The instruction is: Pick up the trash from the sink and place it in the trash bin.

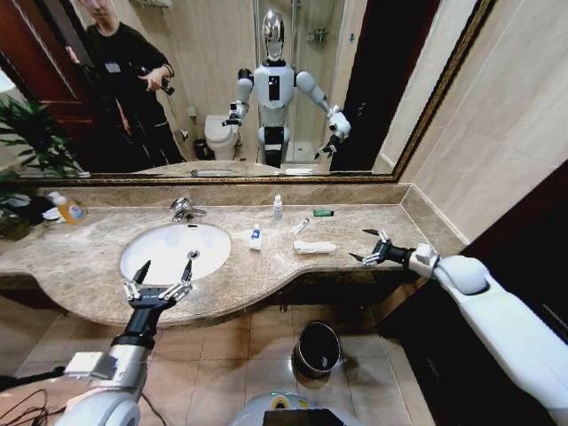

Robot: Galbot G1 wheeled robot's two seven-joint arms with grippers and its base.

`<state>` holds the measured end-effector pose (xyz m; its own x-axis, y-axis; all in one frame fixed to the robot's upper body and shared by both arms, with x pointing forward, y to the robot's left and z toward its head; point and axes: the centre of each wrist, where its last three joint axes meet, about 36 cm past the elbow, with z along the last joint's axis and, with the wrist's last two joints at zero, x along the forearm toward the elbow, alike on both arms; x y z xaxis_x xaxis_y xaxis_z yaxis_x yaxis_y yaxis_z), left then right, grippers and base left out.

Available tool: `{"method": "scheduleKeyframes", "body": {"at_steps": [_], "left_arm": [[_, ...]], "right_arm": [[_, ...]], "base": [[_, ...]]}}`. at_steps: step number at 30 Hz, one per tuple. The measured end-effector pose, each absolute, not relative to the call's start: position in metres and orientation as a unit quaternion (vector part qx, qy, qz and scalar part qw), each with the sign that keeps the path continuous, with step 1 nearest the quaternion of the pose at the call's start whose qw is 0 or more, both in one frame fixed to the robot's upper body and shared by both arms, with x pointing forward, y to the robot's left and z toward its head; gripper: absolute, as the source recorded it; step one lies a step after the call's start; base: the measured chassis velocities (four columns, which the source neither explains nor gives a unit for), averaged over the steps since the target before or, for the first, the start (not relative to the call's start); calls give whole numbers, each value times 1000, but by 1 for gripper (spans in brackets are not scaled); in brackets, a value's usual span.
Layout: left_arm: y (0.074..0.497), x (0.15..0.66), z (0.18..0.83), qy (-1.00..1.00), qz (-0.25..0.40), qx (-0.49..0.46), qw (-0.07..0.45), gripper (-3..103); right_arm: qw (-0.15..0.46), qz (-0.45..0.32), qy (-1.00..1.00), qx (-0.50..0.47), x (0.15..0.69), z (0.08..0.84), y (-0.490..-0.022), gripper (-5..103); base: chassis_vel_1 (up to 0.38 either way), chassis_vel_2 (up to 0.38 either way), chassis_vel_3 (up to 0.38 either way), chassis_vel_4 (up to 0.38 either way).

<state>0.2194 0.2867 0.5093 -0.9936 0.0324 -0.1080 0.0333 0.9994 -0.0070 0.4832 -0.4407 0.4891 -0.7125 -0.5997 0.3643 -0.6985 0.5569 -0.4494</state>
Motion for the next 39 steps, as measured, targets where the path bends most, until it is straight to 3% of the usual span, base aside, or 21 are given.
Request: {"method": "scheduleKeyframes", "body": {"at_steps": [13, 35, 39], "left_arm": [[287, 219, 509, 998, -4, 16, 54, 100], [287, 219, 509, 998, -4, 16, 54, 100], [287, 219, 509, 998, -4, 16, 54, 100]], "right_arm": [[86, 309, -868, 379, 513, 465, -396, 100], [70, 366, -864, 337, 532, 440, -385, 102], [72, 372, -867, 324, 532, 439, -382, 93]], "base": [[0, 0, 0, 0], [0, 0, 0, 0], [0, 0, 0, 0]]}}
